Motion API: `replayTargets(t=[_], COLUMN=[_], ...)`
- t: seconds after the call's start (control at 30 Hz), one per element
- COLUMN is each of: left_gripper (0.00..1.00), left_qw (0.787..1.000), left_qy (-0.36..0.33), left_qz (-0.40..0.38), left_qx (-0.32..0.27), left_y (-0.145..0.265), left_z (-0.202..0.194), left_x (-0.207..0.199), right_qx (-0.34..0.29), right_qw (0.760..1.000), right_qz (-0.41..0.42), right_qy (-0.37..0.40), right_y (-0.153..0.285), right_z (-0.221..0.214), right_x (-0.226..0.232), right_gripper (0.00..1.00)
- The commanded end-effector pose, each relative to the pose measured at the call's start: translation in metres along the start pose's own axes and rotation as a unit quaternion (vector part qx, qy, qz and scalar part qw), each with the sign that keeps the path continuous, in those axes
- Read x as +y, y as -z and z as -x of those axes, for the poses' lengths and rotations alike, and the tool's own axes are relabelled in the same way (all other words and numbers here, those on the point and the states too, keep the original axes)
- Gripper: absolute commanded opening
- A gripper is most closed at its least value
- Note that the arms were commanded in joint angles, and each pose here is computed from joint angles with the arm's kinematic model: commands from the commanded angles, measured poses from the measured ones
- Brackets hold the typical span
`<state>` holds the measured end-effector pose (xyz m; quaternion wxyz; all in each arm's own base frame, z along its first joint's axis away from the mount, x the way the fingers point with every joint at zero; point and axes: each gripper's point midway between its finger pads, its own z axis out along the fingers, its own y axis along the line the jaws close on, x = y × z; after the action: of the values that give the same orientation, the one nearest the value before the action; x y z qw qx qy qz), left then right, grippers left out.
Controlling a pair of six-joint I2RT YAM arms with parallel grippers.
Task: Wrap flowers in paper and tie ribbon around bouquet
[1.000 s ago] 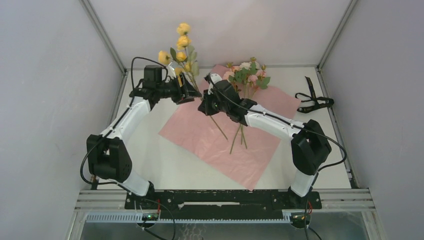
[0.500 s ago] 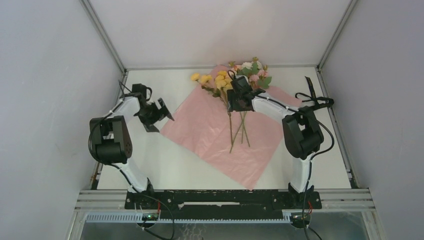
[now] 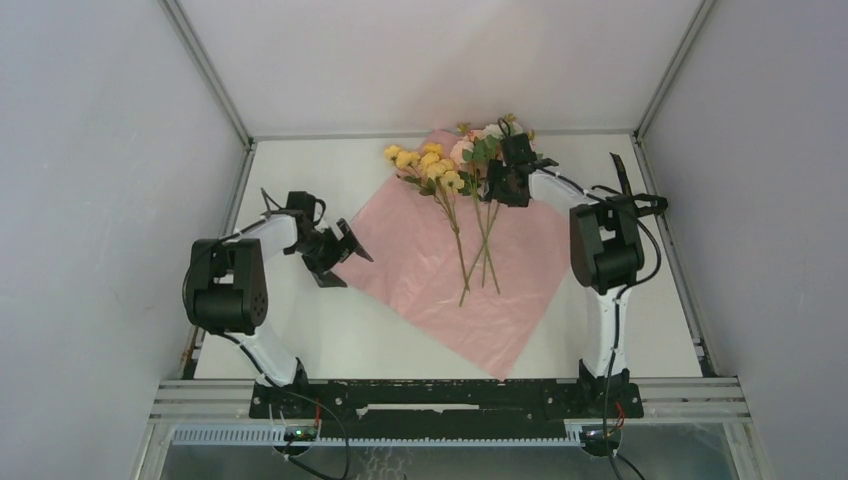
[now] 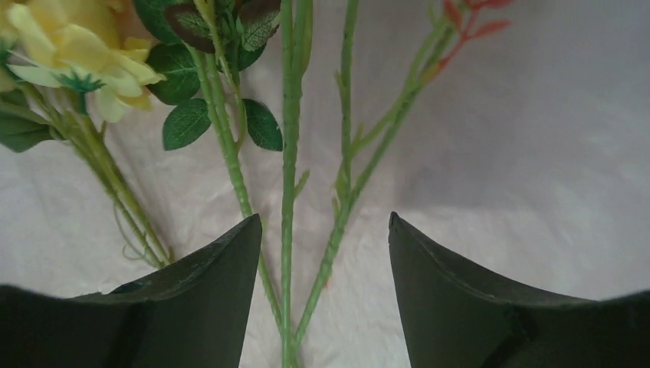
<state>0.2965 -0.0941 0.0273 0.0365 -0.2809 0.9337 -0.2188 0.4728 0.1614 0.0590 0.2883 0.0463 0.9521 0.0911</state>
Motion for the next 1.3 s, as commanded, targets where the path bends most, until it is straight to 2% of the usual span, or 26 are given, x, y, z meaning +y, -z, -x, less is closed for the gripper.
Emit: replayTargets(t=[0.0,0.1,0.23,0.33,0.5,0.6,0.7,0.77,0.83,0.9,1.0,1.1,1.17,1.27], left_gripper=[0.97,0.93,0.92,0.92,0.93,0.94,0.90,0.85,0.77,0.70,0.52,0.32,0.25,0.20], left_qw=[1.000,0.999,0.996,0.993,0.994,0.993,0.988,0.977,0.952,0.931,0.895,0.880,0.876,0.867], left_qy=[0.005,0.011,0.026,0.036,0.039,0.016,-0.033,-0.091,-0.177,-0.277,-0.397,-0.454,-0.469,-0.484], left_qz=[-0.002,-0.031,-0.065,-0.038,-0.028,-0.014,-0.041,-0.066,-0.086,-0.093,-0.083,-0.049,-0.030,0.006], left_qx=[0.030,-0.001,-0.059,-0.102,-0.101,-0.113,-0.143,-0.183,-0.235,-0.219,-0.186,-0.127,-0.111,-0.120], left_y=[-0.032,-0.022,-0.002,0.009,0.017,0.031,0.059,0.088,0.124,0.134,0.107,0.059,0.037,0.013], left_z=[-0.007,0.007,0.040,0.071,0.074,0.076,0.082,0.086,0.087,0.072,0.043,0.017,0.016,0.027], left_x=[0.002,-0.012,-0.023,-0.010,-0.002,-0.002,-0.026,-0.050,-0.082,-0.112,-0.139,-0.158,-0.165,-0.172], right_qx=[0.030,0.023,-0.004,-0.023,-0.013,-0.022,-0.010,-0.005,-0.008,-0.001,0.012,0.038,0.053,0.065], right_qw=[0.997,0.994,0.985,0.974,0.970,0.965,0.963,0.963,0.970,0.977,0.983,0.987,0.985,0.983], right_qz=[0.068,0.096,0.136,0.151,0.111,0.118,0.145,0.160,0.160,0.164,0.162,0.147,0.159,0.169], right_qy=[0.009,0.039,0.102,0.166,0.215,0.232,0.228,0.216,0.185,0.137,0.085,0.051,0.038,0.027], right_y=[-0.016,-0.014,-0.003,-0.001,-0.008,0.011,0.041,0.059,0.068,0.069,0.060,0.044,0.038,0.034], right_z=[-0.006,-0.009,-0.005,-0.003,0.006,0.015,0.018,0.015,0.012,0.004,-0.007,-0.024,-0.036,-0.053], right_x=[0.036,0.058,0.090,0.109,0.087,0.078,0.075,0.072,0.063,0.054,0.046,0.039,0.041,0.044], right_gripper=[0.68,0.59,0.57,0.59,0.63,0.68,0.69,0.69,0.69,0.65,0.53,0.34,0.26,0.17])
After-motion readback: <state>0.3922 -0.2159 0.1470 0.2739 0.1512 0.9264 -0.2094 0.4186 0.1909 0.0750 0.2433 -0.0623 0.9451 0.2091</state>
